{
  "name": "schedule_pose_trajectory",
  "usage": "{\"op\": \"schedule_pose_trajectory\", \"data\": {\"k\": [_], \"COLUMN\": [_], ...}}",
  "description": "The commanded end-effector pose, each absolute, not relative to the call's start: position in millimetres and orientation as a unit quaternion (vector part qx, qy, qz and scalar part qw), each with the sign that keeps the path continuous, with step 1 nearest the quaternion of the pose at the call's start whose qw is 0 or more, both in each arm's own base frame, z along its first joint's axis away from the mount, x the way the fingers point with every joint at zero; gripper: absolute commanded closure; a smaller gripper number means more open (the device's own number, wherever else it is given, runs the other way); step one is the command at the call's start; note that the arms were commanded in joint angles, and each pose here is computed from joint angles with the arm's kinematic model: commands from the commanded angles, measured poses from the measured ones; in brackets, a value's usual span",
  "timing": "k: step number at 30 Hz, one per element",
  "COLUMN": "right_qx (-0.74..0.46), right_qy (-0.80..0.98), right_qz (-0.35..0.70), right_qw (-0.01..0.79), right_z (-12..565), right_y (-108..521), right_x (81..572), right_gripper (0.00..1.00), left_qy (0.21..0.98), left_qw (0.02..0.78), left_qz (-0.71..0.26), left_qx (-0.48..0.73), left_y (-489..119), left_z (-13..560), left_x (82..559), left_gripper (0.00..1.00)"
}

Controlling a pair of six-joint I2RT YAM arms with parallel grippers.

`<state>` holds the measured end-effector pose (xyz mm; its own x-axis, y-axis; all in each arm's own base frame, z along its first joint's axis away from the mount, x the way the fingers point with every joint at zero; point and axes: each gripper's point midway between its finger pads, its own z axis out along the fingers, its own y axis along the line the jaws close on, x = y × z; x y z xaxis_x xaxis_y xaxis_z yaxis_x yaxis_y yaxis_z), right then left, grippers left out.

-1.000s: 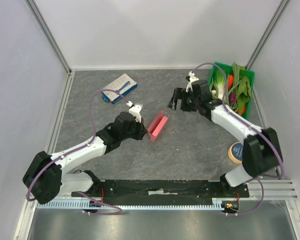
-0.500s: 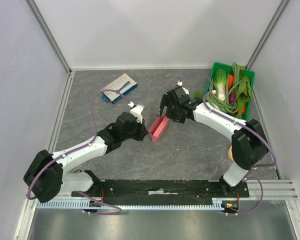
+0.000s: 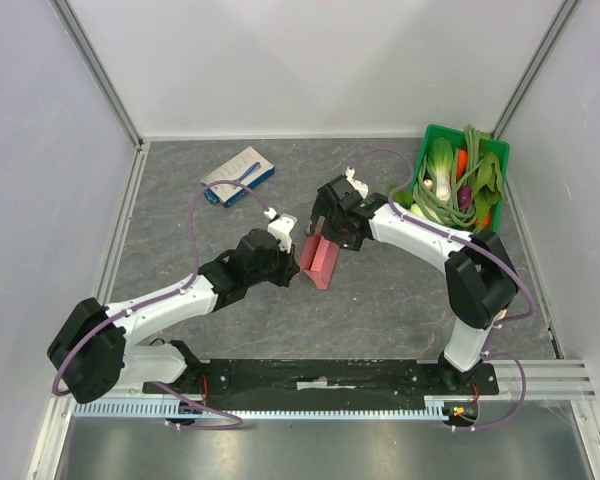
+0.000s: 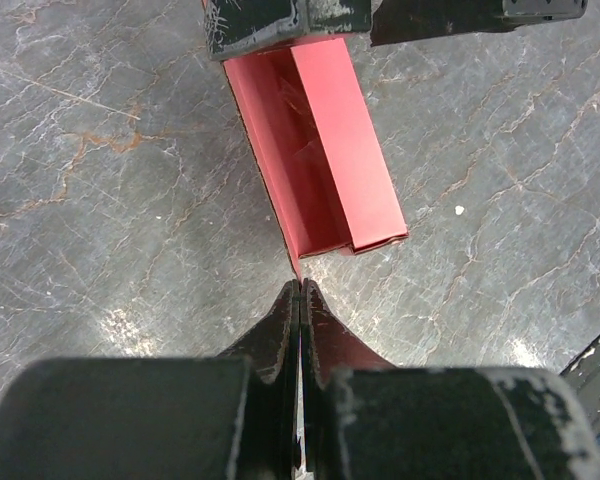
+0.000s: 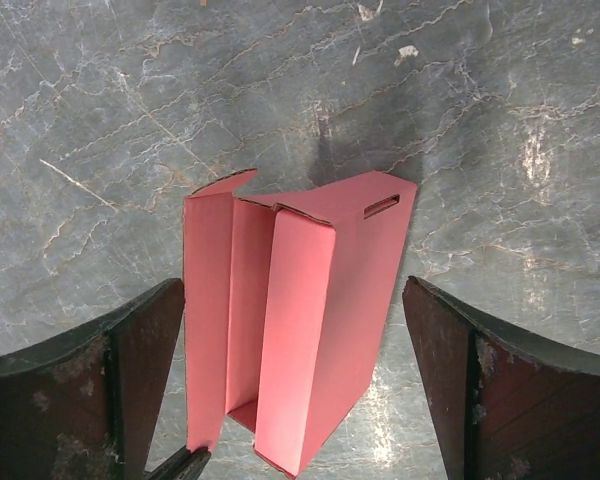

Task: Fold the paper box

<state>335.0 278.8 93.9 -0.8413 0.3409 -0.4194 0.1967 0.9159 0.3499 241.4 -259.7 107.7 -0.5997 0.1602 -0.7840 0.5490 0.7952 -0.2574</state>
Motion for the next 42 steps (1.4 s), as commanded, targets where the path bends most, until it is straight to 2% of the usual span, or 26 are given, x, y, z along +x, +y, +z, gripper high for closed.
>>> {"op": "schedule_pose_trajectory", "data": {"k": [1, 17, 24, 27, 30, 32, 33, 34, 35, 36, 38, 39, 40, 41, 42], "right_qx": [0.148, 0.146, 0.174, 0.194, 0.2, 0.209, 0.212, 0.222, 0.227, 0.23, 0.242, 0.247, 0.252, 0.253, 0.255], "right_qy": [0.943, 0.936, 0.941, 0.937, 0.937, 0.937, 0.938, 0.936, 0.934, 0.934, 0.93, 0.929, 0.926, 0.925, 0.925], "right_qz": [0.124, 0.124, 0.142, 0.15, 0.151, 0.154, 0.153, 0.156, 0.158, 0.158, 0.167, 0.168, 0.174, 0.177, 0.176], "right_qw": [0.271, 0.294, 0.254, 0.25, 0.241, 0.233, 0.229, 0.226, 0.225, 0.22, 0.22, 0.218, 0.22, 0.219, 0.219], "right_z": [109, 123, 97, 94, 88, 85, 79, 79, 78, 72, 75, 71, 74, 74, 71], "right_y": [269, 266, 278, 280, 281, 282, 280, 280, 279, 276, 276, 274, 273, 273, 271], "right_x": [339, 328, 317, 316, 312, 308, 304, 302, 300, 296, 294, 291, 290, 289, 287], "right_gripper": [0.02, 0.02, 0.02, 0.07, 0.13, 0.26, 0.28, 0.37, 0.38, 0.45, 0.51, 0.58, 0.61, 0.65, 0.73], "left_qy": [0.844, 0.844, 0.839, 0.834, 0.828, 0.824, 0.822, 0.823, 0.822, 0.821, 0.814, 0.814, 0.811, 0.809, 0.81], "left_qw": [0.428, 0.436, 0.444, 0.45, 0.457, 0.464, 0.466, 0.465, 0.464, 0.462, 0.463, 0.462, 0.464, 0.465, 0.464], "left_qz": [-0.229, -0.212, -0.207, -0.201, -0.194, -0.19, -0.191, -0.19, -0.196, -0.202, -0.226, -0.236, -0.245, -0.255, -0.264], "left_qx": [0.226, 0.23, 0.239, 0.249, 0.26, 0.264, 0.266, 0.266, 0.267, 0.268, 0.269, 0.263, 0.258, 0.254, 0.242], "left_y": [-265, -264, -267, -269, -272, -274, -276, -276, -278, -280, -285, -286, -286, -286, -286], "left_z": [124, 128, 131, 131, 132, 135, 136, 135, 136, 136, 139, 141, 145, 148, 151], "left_x": [251, 253, 252, 251, 250, 250, 250, 250, 248, 247, 242, 240, 237, 235, 233], "left_gripper": [0.98, 0.98, 0.98, 0.98, 0.98, 0.98, 0.97, 0.97, 0.95, 0.91, 0.84, 0.74, 0.69, 0.58, 0.53]}}
